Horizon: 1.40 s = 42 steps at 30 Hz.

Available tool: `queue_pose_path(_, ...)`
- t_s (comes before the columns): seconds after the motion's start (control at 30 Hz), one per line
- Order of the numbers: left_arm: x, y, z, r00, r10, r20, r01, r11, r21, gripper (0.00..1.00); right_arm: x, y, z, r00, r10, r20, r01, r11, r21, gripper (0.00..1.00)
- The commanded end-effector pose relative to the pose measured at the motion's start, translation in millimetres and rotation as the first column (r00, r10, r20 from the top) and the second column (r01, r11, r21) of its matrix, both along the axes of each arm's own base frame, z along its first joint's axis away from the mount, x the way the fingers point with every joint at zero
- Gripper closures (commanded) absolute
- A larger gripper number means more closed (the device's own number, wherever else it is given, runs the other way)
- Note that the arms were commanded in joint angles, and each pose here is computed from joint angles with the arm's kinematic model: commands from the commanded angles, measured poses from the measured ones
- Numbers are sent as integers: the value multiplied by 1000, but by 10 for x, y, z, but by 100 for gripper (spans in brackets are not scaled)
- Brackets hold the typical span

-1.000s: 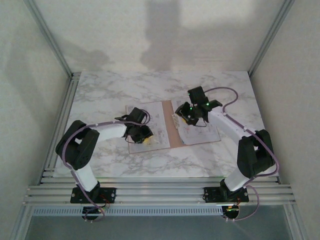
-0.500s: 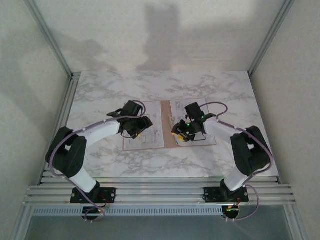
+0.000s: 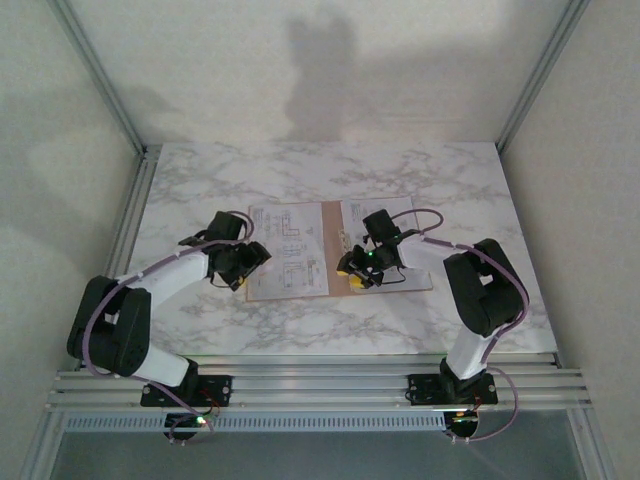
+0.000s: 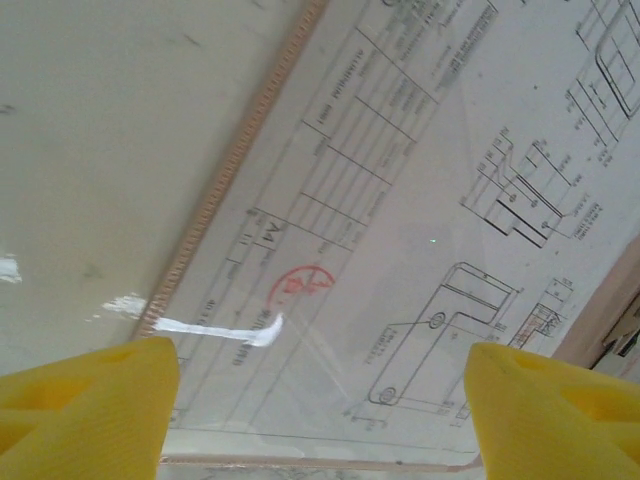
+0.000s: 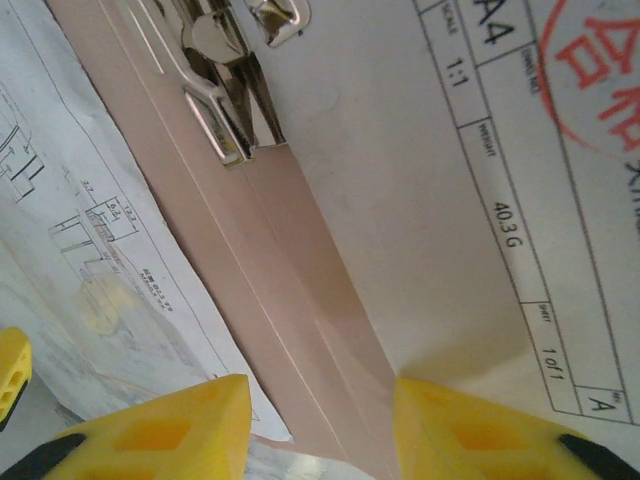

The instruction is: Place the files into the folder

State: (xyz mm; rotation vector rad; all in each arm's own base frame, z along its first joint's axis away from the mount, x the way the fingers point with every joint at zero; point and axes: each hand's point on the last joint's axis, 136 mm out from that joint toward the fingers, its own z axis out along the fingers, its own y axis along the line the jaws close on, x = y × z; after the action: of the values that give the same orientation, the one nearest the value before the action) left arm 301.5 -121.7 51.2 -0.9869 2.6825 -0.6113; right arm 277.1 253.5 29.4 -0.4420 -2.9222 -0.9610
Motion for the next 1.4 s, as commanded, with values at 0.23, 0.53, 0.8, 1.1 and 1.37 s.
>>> queue_pose_path(0.23, -104, 262, -144, 1000, -22, -22, 22, 1000, 7, 25, -46, 125, -50, 998, 55, -1, -55, 998, -11, 55)
queue_pose_path(0.53, -47, 167, -259, 996, -85, -21, 84, 996, -26, 25, -199, -137, -385, 992, 69, -107, -89, 976, -197, 70)
queue_pose_path(0.8, 8, 156, -312, 992, -124, -28, 124, 992, -2, 26, -374, -359, -611, 975, 77, -209, -141, 940, -311, 94)
queue_pose_path(1.1, 17, -9, -330, 985, -172, -17, 172, 985, -7, 26, -447, -469, -703, 958, 88, -274, -190, 908, -373, 99)
queue_pose_path(1.37, 148, -245, 34, 965, -242, 98, 245, 969, -22, 26, -431, -465, -702, 954, 94, -284, -202, 902, -382, 100)
